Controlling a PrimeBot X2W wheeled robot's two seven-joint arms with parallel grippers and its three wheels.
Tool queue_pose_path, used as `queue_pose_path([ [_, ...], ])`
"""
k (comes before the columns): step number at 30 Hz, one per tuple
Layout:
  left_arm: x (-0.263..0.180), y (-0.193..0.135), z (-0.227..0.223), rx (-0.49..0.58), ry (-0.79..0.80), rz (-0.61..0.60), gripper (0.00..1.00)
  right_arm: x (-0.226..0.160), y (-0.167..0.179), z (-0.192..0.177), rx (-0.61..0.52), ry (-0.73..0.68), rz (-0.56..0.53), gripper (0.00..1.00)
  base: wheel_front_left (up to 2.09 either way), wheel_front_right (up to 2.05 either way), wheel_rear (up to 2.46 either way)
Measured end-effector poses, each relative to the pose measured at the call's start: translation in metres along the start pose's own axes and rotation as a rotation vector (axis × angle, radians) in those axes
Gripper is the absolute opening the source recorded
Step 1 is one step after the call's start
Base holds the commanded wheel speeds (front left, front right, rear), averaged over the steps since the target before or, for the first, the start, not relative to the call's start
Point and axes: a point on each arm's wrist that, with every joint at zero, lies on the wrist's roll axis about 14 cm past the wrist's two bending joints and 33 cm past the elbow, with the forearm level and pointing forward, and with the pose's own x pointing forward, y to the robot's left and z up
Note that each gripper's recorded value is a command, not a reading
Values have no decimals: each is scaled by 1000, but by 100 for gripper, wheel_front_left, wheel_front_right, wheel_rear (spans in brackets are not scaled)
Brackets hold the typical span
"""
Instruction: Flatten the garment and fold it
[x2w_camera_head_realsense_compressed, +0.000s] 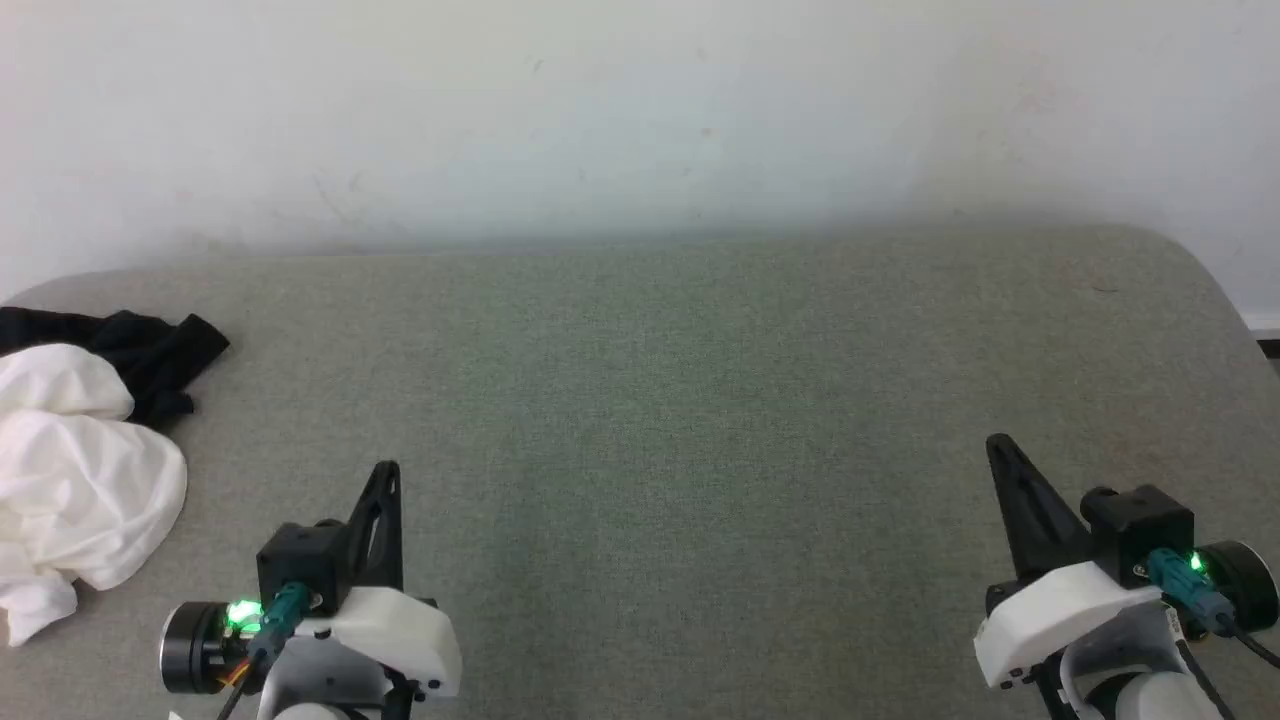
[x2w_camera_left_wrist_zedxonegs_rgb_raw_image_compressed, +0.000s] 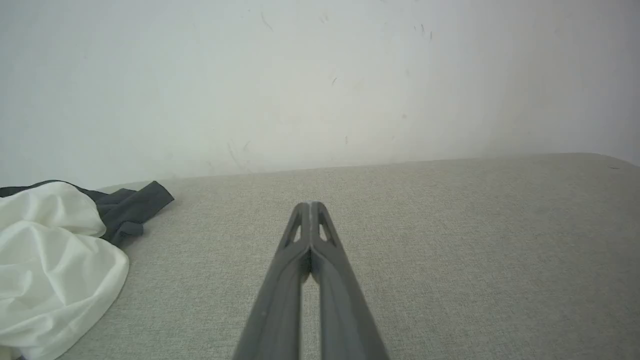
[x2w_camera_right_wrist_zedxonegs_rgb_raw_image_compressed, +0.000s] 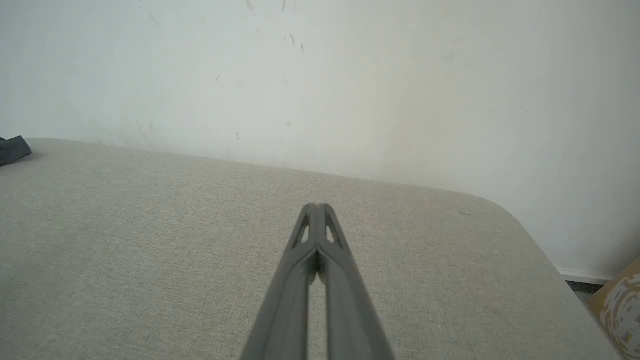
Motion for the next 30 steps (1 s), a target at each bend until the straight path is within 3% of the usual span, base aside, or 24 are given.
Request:
queue_pose_path([
  [30, 0, 0, 0, 0, 0, 0, 0, 0, 0, 0, 0, 0, 0, 0, 0, 0, 0],
])
